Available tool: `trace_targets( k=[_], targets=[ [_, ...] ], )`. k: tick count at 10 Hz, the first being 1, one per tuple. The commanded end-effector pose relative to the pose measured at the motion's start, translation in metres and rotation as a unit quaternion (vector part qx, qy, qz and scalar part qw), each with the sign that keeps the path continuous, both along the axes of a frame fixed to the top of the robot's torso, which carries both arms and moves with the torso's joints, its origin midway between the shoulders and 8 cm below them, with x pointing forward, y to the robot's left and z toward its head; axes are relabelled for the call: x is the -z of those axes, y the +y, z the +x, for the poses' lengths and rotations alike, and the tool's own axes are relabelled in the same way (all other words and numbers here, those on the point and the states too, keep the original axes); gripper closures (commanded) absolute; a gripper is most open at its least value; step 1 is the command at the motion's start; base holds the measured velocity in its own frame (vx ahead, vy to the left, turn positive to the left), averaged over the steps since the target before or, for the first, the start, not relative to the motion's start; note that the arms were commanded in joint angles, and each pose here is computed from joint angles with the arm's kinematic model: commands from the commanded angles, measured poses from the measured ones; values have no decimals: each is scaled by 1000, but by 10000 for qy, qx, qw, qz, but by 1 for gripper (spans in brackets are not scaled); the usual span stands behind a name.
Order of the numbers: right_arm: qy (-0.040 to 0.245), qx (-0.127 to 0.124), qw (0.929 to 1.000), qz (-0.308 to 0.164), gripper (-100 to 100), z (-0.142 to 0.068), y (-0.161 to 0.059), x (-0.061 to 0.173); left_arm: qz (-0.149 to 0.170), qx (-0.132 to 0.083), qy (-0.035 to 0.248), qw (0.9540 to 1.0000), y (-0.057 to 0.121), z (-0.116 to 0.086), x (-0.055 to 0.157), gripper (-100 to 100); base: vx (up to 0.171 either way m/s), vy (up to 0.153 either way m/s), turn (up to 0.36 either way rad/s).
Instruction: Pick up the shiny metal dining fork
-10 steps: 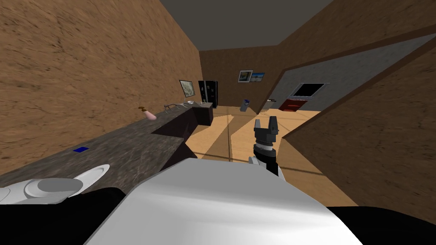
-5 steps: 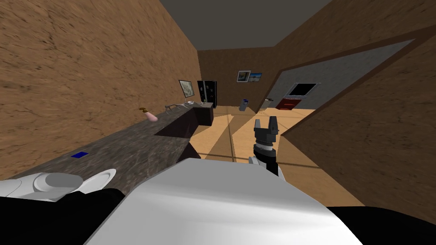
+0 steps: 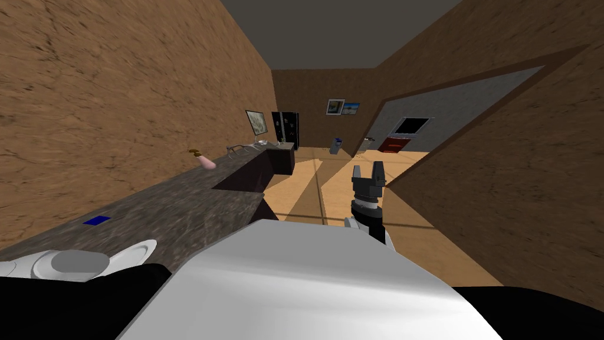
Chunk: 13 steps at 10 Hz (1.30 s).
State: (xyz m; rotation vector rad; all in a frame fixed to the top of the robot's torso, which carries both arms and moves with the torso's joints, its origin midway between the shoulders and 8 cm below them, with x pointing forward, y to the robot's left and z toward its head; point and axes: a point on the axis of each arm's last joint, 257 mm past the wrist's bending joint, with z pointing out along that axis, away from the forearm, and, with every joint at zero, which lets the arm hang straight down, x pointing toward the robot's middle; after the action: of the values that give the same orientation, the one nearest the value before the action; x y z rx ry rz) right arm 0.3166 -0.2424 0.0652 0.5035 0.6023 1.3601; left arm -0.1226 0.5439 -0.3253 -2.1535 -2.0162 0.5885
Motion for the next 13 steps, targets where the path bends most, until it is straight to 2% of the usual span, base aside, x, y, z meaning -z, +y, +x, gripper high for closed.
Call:
trace_targets(
  k=[1,3,4,7,8,9,11,12,13],
  targets=[
    [0,0,10000,0,0,0,0,0,24,-30,-5,10000,-6,-2,2,-100,5,45,-34],
    [0,0,10000,0,0,0,0,0,33,-109,0,9999,-22,-15,6,-100,-1,42,-79],
    [0,0,10000,0,0,0,0,0,33,-109,0,9999,-22,-15,6,-100,3,33,-22],
    [0,0,10000,0,0,0,0,0,9,-254,3,9997,-49,-32,10,-100,5,48,-70],
    [0,0,10000,0,0,0,0,0,46,-243,-19,9997,-47,-31,10,-100,-1,39,-38],
    [0,0,10000,0,0,0,0,0,50,-293,-32,9996,-55,-35,11,-100,-3,32,-62],
    [0,0,10000,0,0,0,0,0,50,-293,-32,9996,-55,-35,11,-100,-2,20,-16],
    [0,0,10000,0,0,0,0,0,55,-346,-49,9994,-64,-39,12,-100,-1,19,-50],
    [0,0,10000,0,0,0,0,0,26,-202,-34,9998,-63,-41,11,-100,-2,23,-33]
  ],
)
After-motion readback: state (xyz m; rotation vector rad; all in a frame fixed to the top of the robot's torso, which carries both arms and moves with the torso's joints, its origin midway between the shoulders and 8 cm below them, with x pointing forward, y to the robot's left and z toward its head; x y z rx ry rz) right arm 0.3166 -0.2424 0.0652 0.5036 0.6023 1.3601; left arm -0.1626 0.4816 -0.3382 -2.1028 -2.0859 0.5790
